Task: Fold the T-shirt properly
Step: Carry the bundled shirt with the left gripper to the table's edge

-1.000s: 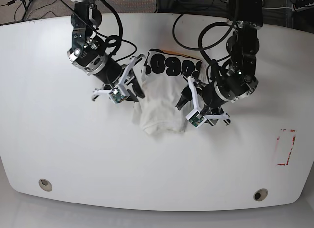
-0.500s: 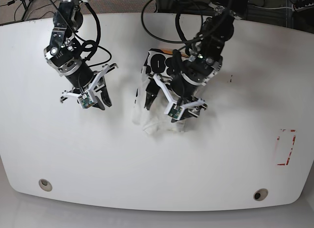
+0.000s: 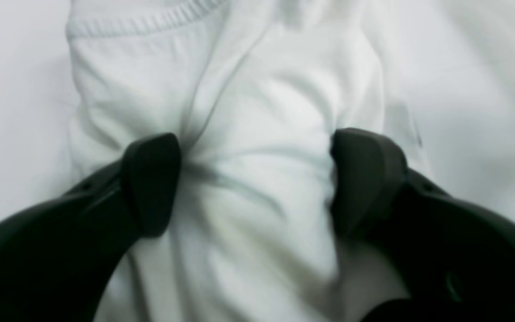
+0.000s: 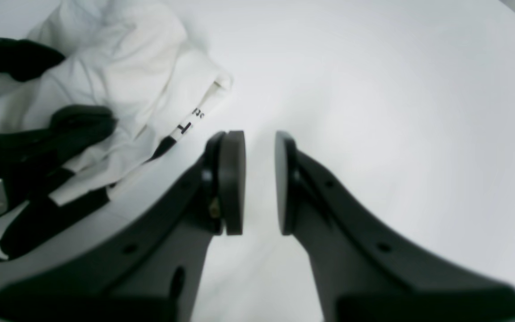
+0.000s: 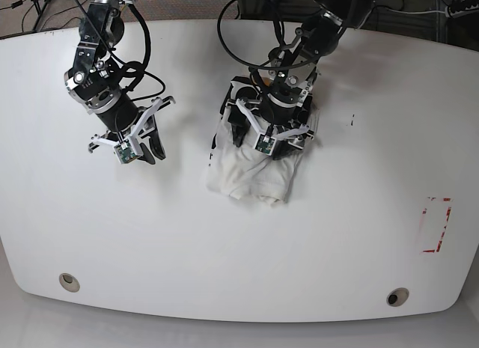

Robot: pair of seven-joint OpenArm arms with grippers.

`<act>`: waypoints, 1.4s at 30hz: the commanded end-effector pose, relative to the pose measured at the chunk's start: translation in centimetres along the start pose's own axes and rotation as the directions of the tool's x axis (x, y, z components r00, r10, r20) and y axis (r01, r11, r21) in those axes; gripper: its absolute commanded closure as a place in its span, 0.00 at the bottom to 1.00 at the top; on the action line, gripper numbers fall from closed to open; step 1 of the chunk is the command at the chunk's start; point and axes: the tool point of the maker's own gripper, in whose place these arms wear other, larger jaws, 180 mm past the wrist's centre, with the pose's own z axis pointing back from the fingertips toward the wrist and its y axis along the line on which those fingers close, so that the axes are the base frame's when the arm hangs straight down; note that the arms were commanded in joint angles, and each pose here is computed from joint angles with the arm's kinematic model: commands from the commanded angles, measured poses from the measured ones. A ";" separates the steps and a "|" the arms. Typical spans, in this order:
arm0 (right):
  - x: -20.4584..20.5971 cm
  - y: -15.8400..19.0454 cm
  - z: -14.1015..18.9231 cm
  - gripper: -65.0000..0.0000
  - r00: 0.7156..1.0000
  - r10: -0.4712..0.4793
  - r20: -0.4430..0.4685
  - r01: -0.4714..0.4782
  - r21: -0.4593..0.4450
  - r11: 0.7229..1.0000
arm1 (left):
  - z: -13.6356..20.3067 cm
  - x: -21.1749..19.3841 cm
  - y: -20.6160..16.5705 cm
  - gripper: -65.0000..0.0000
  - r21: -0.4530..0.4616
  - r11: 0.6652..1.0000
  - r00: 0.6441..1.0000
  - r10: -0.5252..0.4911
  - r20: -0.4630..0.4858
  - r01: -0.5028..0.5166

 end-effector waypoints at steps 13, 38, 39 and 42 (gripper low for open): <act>1.3 -0.3 0.3 0.82 0.999 0.008 0.049 -0.007 -0.005 1.000 | 1.7 -7.0 8.1 0.23 0.115 0.986 0.986 -0.102 -0.129 0.117; 1.3 0.0 0.3 0.82 0.999 0.007 0.049 -0.008 0.002 1.000 | 12.8 -12.0 31.1 0.23 0.198 0.970 0.947 -0.075 -0.311 0.142; 1.3 0.0 0.3 0.82 0.999 0.007 0.049 -0.008 0.002 1.000 | 13.3 -12.5 31.8 0.23 0.202 0.970 0.943 -0.067 -0.326 0.138; 1.5 0.2 0.2 0.82 0.998 -0.001 0.058 0.001 0.010 1.000 | 14.4 -13.0 33.8 0.23 0.204 0.968 0.931 -0.067 -0.358 0.148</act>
